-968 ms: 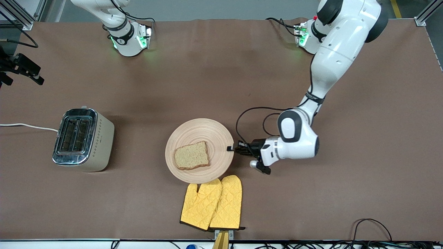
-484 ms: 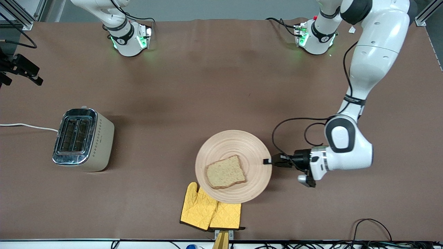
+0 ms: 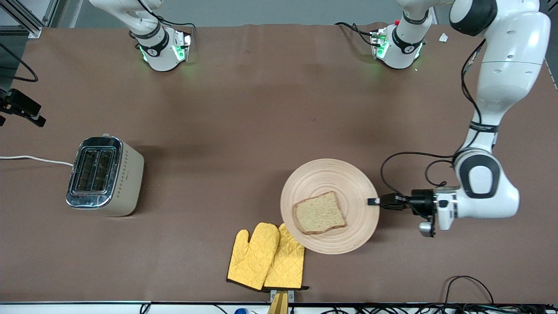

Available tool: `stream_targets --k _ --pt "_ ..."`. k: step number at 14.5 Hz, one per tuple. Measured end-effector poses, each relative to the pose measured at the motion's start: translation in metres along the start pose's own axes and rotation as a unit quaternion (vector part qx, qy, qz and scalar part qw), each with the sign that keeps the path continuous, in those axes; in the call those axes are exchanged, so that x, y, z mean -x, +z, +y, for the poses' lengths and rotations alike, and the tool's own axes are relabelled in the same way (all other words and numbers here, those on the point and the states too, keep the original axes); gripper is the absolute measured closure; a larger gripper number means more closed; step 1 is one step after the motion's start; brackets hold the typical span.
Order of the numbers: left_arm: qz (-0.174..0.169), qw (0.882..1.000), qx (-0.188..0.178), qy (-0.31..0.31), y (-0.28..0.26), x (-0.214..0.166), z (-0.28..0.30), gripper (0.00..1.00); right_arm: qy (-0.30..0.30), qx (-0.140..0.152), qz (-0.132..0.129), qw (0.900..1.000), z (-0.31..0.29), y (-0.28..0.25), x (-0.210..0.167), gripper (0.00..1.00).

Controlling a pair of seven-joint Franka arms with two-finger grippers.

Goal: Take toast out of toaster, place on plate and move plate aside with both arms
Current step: 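Slide the wooden plate with the left gripper away from the toaster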

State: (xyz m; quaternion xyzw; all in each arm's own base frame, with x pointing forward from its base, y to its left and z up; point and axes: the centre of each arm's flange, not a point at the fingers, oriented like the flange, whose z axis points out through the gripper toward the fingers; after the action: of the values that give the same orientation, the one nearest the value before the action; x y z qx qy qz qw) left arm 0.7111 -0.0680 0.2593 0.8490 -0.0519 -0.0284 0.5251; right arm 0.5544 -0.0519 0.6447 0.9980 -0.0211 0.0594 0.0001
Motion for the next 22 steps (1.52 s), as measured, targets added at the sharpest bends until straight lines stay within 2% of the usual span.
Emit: stream_targets --k 4,8,10,14,20,21,22 --pt "-0.007 0.999 -0.043 0.020 -0.071 0.019 -0.048 0.90 0.008 0.001 -0.007 1.000 0.008 0.005 -0.001 0.00" --pt "-0.015 0.999 -0.038 0.030 -0.122 0.049 -0.106 0.90 0.010 0.001 -0.009 1.000 0.011 0.005 0.000 0.00" --pt "-0.026 0.998 -0.058 0.022 -0.139 0.061 -0.127 0.90 0.009 0.001 -0.010 1.000 0.010 0.005 0.000 0.00" --pt "-0.046 0.995 -0.085 0.006 -0.156 0.079 -0.159 0.90 0.002 -0.001 -0.030 1.000 0.003 0.007 0.005 0.00" --pt "-0.077 0.993 -0.089 -0.010 -0.157 0.097 -0.186 0.90 -0.003 -0.002 -0.026 1.000 -0.003 0.002 0.007 0.00" --pt "-0.084 0.992 -0.093 -0.010 -0.157 0.098 -0.187 0.85 -0.003 -0.002 -0.026 1.000 -0.003 0.002 0.007 0.00" --pt "-0.090 0.991 -0.098 -0.009 -0.156 0.099 -0.188 0.85 -0.003 -0.002 -0.026 1.000 -0.003 0.002 0.007 0.00"
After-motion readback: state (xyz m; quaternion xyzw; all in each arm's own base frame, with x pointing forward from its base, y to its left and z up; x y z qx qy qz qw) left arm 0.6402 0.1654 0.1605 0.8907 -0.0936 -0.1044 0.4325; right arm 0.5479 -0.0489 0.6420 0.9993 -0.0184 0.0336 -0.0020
